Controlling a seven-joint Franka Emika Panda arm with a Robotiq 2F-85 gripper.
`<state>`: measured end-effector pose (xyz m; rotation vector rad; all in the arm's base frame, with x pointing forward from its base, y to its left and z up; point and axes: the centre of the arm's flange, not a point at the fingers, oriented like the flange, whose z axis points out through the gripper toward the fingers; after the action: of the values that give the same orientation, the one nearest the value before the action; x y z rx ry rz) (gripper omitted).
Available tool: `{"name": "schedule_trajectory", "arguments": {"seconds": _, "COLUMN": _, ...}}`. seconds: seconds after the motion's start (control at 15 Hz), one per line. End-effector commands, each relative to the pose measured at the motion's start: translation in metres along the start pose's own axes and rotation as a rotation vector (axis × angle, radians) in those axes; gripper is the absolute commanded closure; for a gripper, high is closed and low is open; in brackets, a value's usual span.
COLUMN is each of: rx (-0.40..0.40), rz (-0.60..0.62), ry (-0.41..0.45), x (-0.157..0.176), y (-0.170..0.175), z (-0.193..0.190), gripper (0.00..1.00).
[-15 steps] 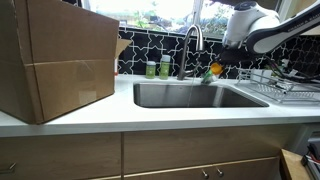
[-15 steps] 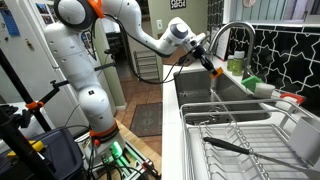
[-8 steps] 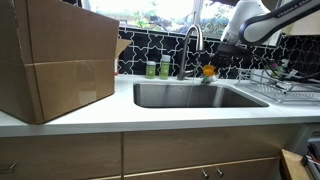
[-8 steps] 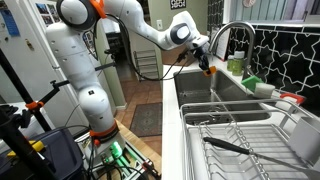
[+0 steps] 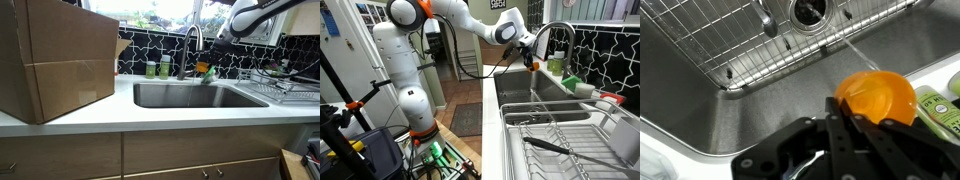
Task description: Pick up the orange bowl, fetch some water in the orange bowl and pour it out into the sink three times then put the orange bowl back on the kitchen counter
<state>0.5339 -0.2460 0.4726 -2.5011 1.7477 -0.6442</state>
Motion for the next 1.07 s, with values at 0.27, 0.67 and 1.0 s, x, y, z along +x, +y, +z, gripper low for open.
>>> {"name": "schedule_trajectory", "arguments": {"seconds": 0.27, "rx": 0.041, "rz": 0.011, "ry": -0.05, "x": 0.016, "y": -0.005, "z": 0.01, "gripper": 0.99}}
{"name": "schedule_trajectory", "arguments": {"seconds": 0.67, "rx": -0.028, "rz": -0.017, "ry": -0.042, "x": 0.014, "y": 0.01, "z": 0.005, "gripper": 0.99}}
{"name": "schedule_trajectory", "arguments": {"seconds": 1.0, "rx": -0.208, "rz": -0.116, "ry": 0.151, "x": 0.018, "y": 0.044, "z": -0.005, "gripper": 0.99}}
